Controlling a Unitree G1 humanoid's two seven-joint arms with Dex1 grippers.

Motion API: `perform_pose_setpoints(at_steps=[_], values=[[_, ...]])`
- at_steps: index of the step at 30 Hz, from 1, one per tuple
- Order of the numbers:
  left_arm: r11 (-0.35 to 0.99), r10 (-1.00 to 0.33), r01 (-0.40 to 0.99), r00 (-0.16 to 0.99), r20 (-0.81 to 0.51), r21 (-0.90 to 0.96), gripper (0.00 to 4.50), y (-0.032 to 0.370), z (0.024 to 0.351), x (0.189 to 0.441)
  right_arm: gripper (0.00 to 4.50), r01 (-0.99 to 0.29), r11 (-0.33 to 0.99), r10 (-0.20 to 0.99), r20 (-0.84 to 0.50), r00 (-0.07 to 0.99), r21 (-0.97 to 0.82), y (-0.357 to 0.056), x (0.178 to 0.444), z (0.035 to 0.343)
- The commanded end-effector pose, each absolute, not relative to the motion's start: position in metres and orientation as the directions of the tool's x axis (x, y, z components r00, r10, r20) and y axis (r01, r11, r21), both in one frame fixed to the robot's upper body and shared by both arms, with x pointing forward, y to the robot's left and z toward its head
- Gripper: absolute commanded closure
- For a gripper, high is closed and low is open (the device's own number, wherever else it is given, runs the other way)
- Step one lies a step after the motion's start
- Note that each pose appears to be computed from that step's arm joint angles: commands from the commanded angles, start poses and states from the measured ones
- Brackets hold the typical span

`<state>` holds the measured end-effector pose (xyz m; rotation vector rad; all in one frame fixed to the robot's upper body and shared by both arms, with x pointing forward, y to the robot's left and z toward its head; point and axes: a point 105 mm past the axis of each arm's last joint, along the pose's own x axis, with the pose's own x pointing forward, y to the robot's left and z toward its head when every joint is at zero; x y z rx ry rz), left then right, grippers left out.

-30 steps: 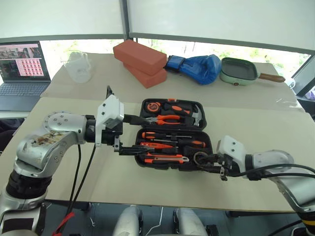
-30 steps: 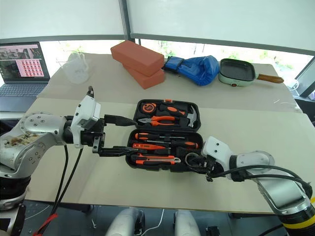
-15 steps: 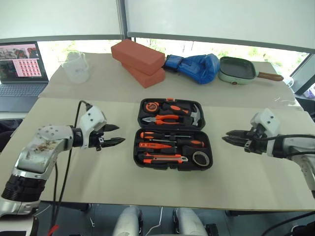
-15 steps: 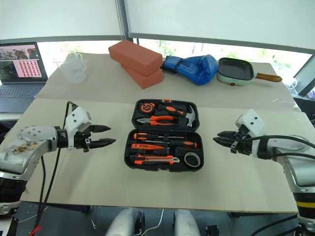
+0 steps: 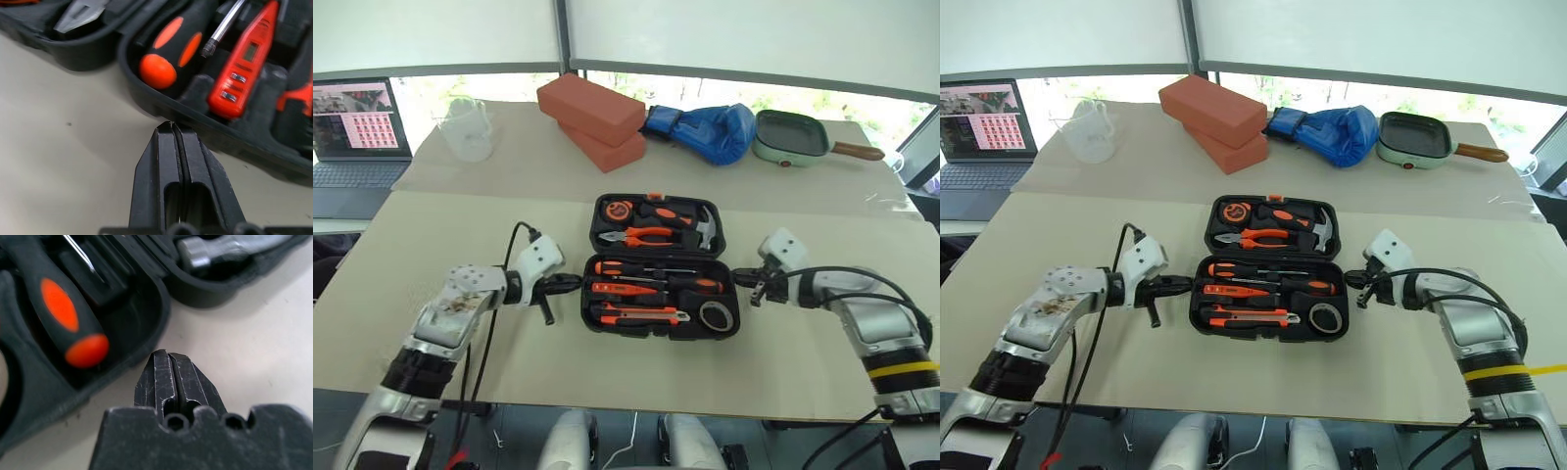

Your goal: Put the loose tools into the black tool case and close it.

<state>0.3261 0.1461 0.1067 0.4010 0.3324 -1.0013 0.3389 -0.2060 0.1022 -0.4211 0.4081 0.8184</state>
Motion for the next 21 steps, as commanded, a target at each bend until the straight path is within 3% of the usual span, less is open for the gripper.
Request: perform_pose_setpoints(at_steps=[1, 12, 16, 19, 20, 21], values=[[0.389, -0.817, 0.905, 0.426, -0.388, 0.174, 4.43, 0.13, 0.125, 0.312, 4.5, -0.846, 0.492, 0.721, -0.447, 0.529, -0.207, -0.179, 0.321, 0.121], [0.204, -0.862, 0.979, 0.19, -0.47, 0.021, 4.43, 0.132, 0.113, 0.237, 4.5, -0.916, 0.37, 0.787, -0.471, 0.398, -0.155, -0.167, 0.256, 0.118], [0.242, -0.832, 0.97, 0.221, -0.509, 0.026, 4.43, 0.141, 0.103, 0.231, 4.5, -0.917, 0.374, 0.783, -0.483, 0.392, -0.139, -0.167, 0.24, 0.112], [0.357, -0.767, 0.933, 0.318, -0.557, 0.041, 4.43, 0.157, 0.097, 0.241, 4.5, -0.869, 0.471, 0.715, -0.511, 0.478, -0.153, -0.184, 0.246, 0.106], [0.391, -0.743, 0.919, 0.348, -0.572, 0.052, 4.19, 0.164, 0.098, 0.245, 4.5, -0.851, 0.5, 0.689, -0.522, 0.503, -0.16, -0.192, 0.249, 0.107], [0.412, -0.727, 0.909, 0.368, -0.579, 0.06, 3.92, 0.169, 0.099, 0.248, 4.21, -0.842, 0.516, 0.675, -0.528, 0.515, -0.16, -0.198, 0.25, 0.109]])
